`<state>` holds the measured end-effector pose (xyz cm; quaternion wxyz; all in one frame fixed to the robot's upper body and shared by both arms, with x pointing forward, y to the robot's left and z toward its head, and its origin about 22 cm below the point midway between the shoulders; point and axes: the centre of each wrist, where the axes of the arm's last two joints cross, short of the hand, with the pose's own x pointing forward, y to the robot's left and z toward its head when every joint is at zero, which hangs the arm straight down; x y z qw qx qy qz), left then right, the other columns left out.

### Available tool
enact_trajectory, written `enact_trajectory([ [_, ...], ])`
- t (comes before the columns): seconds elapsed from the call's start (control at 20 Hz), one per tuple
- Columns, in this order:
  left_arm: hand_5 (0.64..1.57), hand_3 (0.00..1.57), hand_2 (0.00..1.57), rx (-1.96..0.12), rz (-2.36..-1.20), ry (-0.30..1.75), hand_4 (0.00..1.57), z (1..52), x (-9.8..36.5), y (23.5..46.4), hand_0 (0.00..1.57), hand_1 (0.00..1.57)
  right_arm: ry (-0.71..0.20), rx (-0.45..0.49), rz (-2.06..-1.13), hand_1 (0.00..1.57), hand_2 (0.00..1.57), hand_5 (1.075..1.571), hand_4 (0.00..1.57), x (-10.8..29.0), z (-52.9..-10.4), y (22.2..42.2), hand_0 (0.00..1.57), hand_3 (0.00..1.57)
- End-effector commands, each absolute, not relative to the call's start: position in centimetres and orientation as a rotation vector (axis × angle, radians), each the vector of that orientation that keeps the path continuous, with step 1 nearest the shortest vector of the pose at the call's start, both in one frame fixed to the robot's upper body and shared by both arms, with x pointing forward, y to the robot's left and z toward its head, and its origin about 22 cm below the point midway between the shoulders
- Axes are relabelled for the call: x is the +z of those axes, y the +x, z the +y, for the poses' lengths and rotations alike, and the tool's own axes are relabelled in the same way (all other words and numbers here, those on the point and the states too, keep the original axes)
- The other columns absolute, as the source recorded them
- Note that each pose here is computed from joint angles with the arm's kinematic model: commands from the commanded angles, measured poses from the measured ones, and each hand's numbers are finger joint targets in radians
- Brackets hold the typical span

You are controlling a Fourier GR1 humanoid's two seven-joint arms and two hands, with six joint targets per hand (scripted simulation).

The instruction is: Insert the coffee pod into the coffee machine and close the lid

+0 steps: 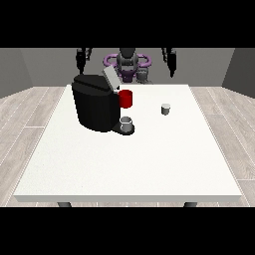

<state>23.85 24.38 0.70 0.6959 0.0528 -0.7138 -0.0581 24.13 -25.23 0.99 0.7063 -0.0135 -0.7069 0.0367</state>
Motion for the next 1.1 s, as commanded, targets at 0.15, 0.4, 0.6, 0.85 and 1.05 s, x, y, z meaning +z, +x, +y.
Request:
enact_trajectory([
  [0.15,1.571,0.00,0.00,-0.162,-1.703,0.063,0.00,28.5,-0.2,23.4,0.00,0.00,-0.061,0.075,-1.534,0.00,0.00,1.571,0.13,-0.6,-24.6,23.2,0.00,0.00],
  [0.4,1.571,0.00,0.00,-0.280,-1.683,0.189,0.00,29.6,3.3,26.6,0.00,0.00,-0.129,-0.080,-1.694,0.00,0.00,1.571,0.09,0.9,-23.8,24.6,0.00,0.00],
  [0.6,1.571,0.00,0.00,-0.218,-1.657,0.235,0.00,34.1,5.9,29.9,0.00,0.00,-0.025,-0.056,-1.772,0.00,0.00,1.571,0.22,1.7,-22.2,25.0,0.00,0.00],
  [0.85,1.571,0.00,0.00,-0.304,-1.549,0.216,0.00,32.8,2.6,30.6,0.00,0.00,-0.084,-0.041,-1.763,0.00,0.00,1.571,0.18,3.4,-23.0,25.9,0.00,0.00],
  [1.05,1.571,0.00,0.00,-0.269,-1.521,0.301,0.00,35.0,3.1,32.3,0.00,0.00,-0.008,-0.027,-1.826,0.00,0.00,1.571,0.19,3.7,-23.7,25.9,0.00,0.00],
])
